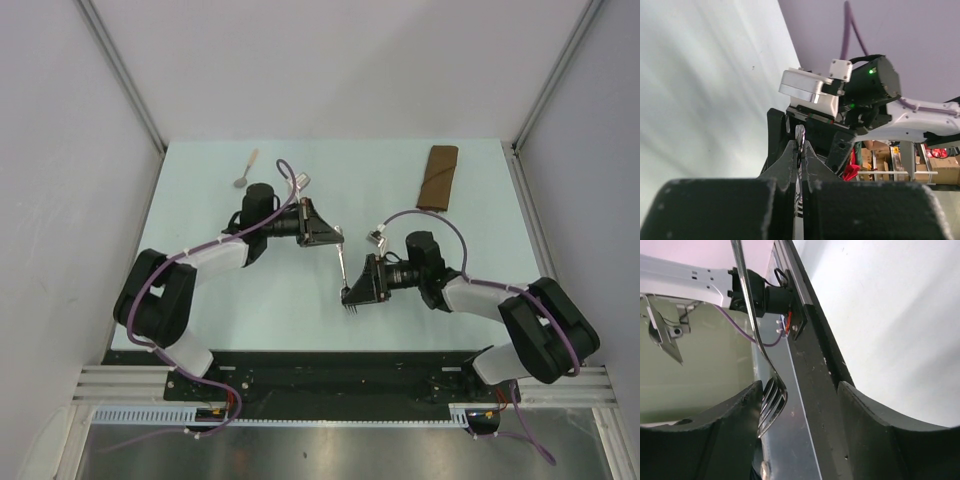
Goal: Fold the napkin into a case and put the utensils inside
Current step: Pass from the left arm to the right
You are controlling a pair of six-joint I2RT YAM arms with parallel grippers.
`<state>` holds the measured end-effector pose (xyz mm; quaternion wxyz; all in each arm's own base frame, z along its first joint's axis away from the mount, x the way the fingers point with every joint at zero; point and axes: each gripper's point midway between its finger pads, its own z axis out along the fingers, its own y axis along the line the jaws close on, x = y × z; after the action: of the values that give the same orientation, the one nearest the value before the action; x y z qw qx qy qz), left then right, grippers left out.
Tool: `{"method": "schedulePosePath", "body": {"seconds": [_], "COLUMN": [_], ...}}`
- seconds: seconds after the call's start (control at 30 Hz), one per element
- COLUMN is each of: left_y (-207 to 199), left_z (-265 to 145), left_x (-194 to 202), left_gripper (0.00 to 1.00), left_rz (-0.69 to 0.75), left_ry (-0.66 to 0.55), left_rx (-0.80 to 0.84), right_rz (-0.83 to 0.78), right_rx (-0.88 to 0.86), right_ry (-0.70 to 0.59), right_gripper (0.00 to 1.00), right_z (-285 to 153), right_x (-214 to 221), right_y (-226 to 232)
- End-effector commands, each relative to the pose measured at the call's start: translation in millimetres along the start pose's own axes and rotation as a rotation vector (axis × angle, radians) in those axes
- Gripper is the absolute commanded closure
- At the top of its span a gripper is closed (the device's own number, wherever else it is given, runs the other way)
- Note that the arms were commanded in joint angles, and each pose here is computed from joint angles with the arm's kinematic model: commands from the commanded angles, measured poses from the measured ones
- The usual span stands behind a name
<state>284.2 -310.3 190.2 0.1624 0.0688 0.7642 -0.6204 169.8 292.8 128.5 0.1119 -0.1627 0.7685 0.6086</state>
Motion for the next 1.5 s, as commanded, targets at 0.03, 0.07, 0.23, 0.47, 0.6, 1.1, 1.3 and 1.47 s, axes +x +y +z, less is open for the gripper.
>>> {"method": "schedulePosePath", "body": {"seconds": [0.03,0.07,0.23,0.47,0.6,1.1,1.3,1.47], "left_y": [-28,-27,-31,-26,-28,-44,-17,-17], "left_z": [-1,-1,-1,4,5,9,1,-5], "left_x": [-14,-14,-18,-28,-33,-40,-73,-94], "left_gripper": [1.0,1.0,1.0,1.0,1.0,0.99,0.19,0.19], "left_rz": [0.054,0.054,0.076,0.122,0.155,0.236,0.206,0.184], "left_ry": [-0.033,-0.033,-0.036,-0.035,-0.033,-0.034,-0.201,-0.331], "left_rx": [0.095,0.095,0.103,0.079,0.081,0.091,-0.185,-0.276], "right_rz": [0.04,0.035,0.076,0.148,0.151,0.217,0.395,0.579], "right_rx": [-0.024,-0.039,-0.094,-0.09,-0.085,-0.093,0.03,0.143], "right_ry": [-0.07,-0.078,-0.094,-0.102,-0.113,-0.146,-0.325,-0.546], "right_gripper": [0.42,0.44,0.76,0.89,0.72,1.0,1.0,1.0], "right_z": [-7,-7,-9,-10,-13,-21,-51,-120], "right_x": [-3,-4,2,8,11,13,-19,-61], "right_y": [11,14,21,21,23,31,-1,-41]}}
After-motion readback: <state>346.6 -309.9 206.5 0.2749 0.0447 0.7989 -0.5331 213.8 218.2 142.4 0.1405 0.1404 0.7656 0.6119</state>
